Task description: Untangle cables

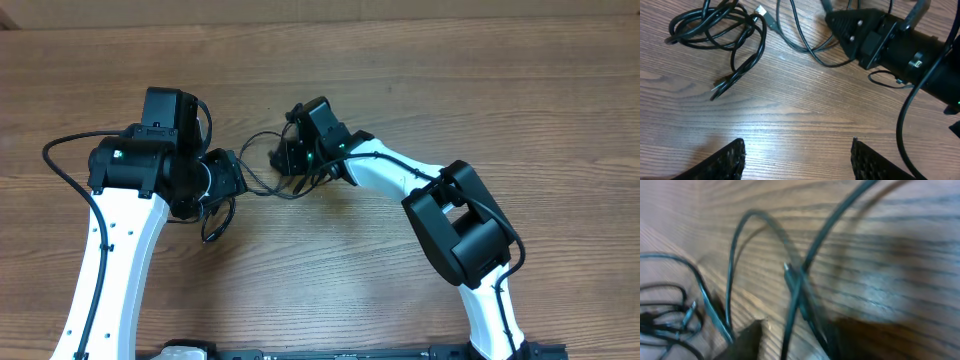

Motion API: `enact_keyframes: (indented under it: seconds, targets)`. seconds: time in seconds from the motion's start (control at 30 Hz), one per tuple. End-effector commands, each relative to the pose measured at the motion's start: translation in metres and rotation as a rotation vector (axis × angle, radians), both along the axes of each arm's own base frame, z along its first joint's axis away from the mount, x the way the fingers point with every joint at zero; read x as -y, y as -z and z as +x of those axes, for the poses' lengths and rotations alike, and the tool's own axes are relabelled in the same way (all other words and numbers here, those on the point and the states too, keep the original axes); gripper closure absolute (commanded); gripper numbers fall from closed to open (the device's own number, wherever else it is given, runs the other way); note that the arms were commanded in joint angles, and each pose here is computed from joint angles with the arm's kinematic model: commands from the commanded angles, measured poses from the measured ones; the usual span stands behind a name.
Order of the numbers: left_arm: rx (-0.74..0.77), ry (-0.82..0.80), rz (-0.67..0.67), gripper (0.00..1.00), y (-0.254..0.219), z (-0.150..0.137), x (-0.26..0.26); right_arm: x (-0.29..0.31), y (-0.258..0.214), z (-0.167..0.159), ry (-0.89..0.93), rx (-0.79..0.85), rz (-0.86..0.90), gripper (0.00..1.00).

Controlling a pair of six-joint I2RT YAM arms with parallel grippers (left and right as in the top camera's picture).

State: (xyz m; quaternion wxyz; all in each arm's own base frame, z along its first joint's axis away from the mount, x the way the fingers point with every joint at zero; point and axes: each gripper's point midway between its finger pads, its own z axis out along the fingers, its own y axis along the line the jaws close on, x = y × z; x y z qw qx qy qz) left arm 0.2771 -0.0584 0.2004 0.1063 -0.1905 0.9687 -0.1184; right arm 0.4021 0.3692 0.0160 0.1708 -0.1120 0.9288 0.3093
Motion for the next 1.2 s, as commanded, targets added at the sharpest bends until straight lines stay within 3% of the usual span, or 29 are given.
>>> enact_keyframes:
  seconds: [0.0,0.13,0.33,0.47,0.57,0.67,0.87,1.03,1.17]
  targets:
    - [0.053,0.003,0.01,0.31,-0.014,0.003,-0.002,0.001,-0.006,0.011,0.015,0.015,0.012,0.79]
    - [0.058,0.003,0.009,0.31,-0.014,0.004,-0.001,0.01,-0.038,0.022,0.036,0.024,0.029,0.96]
    - [0.087,0.005,0.01,0.33,-0.016,0.011,-0.001,0.027,-0.139,0.035,0.055,0.114,0.109,0.96]
    - [0.111,-0.035,0.125,0.4,-0.015,0.017,-0.022,0.04,-0.226,0.029,0.058,0.24,0.208,0.96]
    - [0.111,-0.109,0.258,0.33,-0.015,0.018,-0.049,0.059,-0.284,0.02,0.078,0.337,0.261,0.96]
    - [0.098,-0.159,0.302,0.28,-0.014,0.017,-0.065,0.079,-0.321,0.012,0.103,0.399,0.291,0.96]
    - [0.032,-0.202,0.384,0.22,0.0,0.02,-0.1,0.116,-0.362,-0.001,0.162,0.454,0.315,0.96]
    - [-0.114,-0.075,0.431,0.08,0.037,0.027,-0.117,0.135,-0.371,-0.01,0.194,0.447,0.305,0.96]
    - [-0.205,0.029,0.35,0.04,0.07,0.032,-0.11,0.136,-0.364,-0.013,0.193,0.423,0.287,0.96]
